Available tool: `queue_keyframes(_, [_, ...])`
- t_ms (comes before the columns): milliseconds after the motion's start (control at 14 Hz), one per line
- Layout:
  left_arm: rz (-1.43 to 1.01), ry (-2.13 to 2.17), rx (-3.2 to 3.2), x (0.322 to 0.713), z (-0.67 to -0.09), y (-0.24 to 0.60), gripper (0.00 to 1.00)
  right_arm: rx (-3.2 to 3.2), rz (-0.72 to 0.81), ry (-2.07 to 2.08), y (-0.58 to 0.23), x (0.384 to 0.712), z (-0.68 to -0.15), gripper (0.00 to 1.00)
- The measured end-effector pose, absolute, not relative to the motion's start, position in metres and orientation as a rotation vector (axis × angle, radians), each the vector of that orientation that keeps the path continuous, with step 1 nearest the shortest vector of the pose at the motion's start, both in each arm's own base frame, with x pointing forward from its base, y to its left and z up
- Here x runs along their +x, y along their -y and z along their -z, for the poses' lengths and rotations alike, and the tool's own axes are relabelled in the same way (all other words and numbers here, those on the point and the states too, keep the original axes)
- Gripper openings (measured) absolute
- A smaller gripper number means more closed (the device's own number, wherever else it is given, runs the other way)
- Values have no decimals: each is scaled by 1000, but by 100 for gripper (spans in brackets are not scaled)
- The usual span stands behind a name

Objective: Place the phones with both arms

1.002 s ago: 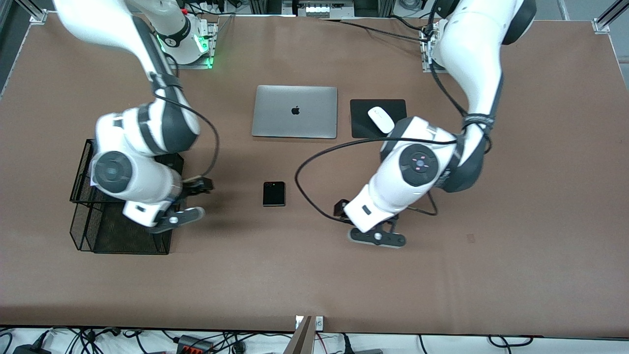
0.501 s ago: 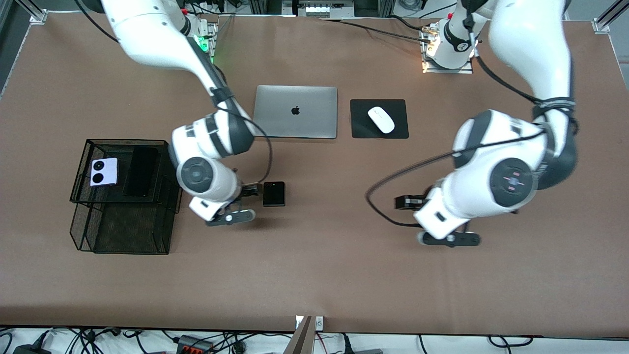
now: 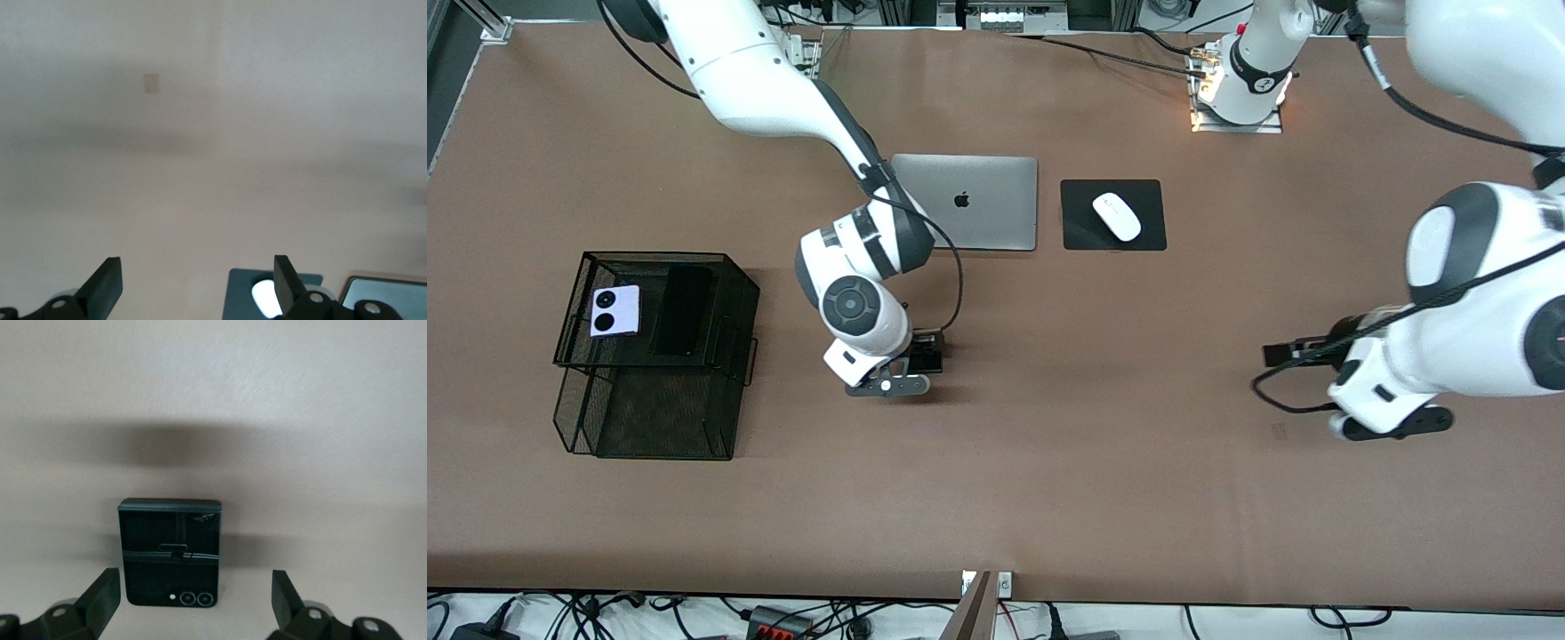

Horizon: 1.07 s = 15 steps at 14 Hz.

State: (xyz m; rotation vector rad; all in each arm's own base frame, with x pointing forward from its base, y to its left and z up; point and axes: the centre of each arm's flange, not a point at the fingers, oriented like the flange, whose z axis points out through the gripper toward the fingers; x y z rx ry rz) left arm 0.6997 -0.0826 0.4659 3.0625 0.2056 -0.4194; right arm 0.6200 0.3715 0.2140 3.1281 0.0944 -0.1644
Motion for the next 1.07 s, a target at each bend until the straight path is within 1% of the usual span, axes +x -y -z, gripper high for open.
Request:
queue_keyframes(358, [520,-198,3049,687,-433,53,100,3126,147,-132,-392,607,-181,100])
queue_keyframes(644, [463,-269,3045,682,-407,25,100,3121,155,-140,-395,604,-174,100])
queue_keyframes(1073, [367,-301,3056,655,-407,23,100,3113,170,-142,-393,602,-167,100])
